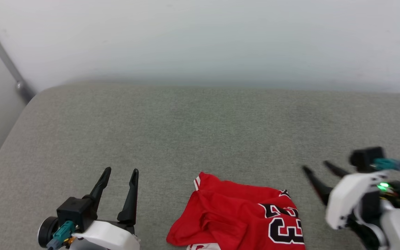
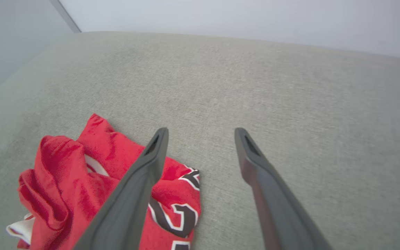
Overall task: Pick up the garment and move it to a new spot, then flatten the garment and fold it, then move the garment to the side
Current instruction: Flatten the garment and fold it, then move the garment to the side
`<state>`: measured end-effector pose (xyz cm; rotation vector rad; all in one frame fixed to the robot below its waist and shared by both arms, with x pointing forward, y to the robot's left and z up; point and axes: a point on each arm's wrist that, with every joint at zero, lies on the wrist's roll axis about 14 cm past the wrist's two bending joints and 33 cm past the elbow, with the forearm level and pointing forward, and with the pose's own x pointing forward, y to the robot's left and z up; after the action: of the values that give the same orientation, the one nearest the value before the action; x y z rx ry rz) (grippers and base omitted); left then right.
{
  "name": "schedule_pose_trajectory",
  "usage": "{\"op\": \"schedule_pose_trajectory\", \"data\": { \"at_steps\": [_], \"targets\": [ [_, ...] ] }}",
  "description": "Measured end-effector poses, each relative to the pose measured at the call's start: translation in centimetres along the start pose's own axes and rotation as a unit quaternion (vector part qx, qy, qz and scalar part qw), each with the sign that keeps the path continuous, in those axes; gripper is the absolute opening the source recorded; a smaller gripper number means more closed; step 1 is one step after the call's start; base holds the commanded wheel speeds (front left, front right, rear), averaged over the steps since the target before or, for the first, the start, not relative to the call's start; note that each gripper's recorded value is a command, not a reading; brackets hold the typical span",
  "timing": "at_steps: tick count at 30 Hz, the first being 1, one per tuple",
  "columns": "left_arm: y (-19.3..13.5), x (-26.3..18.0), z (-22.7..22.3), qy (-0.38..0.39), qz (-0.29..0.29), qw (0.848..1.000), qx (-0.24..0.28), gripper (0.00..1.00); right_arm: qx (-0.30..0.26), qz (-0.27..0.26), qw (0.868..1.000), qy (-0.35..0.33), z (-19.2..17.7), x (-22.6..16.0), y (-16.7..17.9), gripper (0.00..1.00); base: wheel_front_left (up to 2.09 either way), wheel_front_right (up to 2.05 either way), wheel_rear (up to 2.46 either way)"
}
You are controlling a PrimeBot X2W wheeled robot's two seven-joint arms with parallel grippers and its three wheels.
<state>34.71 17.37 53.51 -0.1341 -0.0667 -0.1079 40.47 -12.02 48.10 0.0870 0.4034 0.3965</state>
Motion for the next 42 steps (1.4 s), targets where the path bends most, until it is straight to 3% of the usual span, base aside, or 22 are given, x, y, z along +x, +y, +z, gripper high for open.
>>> {"op": "schedule_pose_trajectory", "data": {
  "at_steps": [3, 8, 14, 23, 31, 35, 42],
  "targets": [
    [-0.1, 0.1, 0.0, 0.0, -0.002, 1.0, 0.0, 1.0, -0.045, -0.064, 0.996, -0.042, 1.1, -2.5, -3.4, 1.0, 0.0, 0.0, 0.0],
    [0.4, 0.2, -0.1, 0.0, 0.004, 1.0, 0.005, 1.0, -0.062, -0.123, 0.982, -0.132, 3.3, -6.6, -5.3, 1.0, 0.0, 0.0, 0.0],
    [0.7, -0.6, -0.8, 0.01, 0.011, 1.0, 0.005, 1.0, -0.041, -0.134, 0.974, -0.181, 2.6, -9.7, -3.5, 1.0, 0.0, 0.0, 0.0],
    [1.2, -1.1, -1.4, 0.019, 0.023, 0.999, 0.009, 1.0, -0.023, -0.133, 0.971, -0.195, 2.2, -10.8, -2.0, 1.0, 0.0, 0.0, 0.0],
    [1.3, -1.1, -1.6, 0.022, 0.025, 0.999, 0.009, 1.0, -0.014, -0.139, 0.973, -0.185, 2.0, -10.9, -2.2, 1.0, 0.0, 0.0, 0.0],
    [1.4, -0.9, -1.8, 0.025, 0.028, 0.999, 0.006, 1.0, 0.023, -0.146, 0.977, -0.151, 0.9, -10.8, -3.0, 1.0, 0.0, 0.0, 0.0],
    [2.1, -0.6, -1.6, 0.019, 0.045, 0.999, -0.001, 1.0, 0.078, -0.222, 0.97, -0.059, -0.8, -13.1, -10.7, 1.0, 0.0, 0.0, 0.0]
  ]
}}
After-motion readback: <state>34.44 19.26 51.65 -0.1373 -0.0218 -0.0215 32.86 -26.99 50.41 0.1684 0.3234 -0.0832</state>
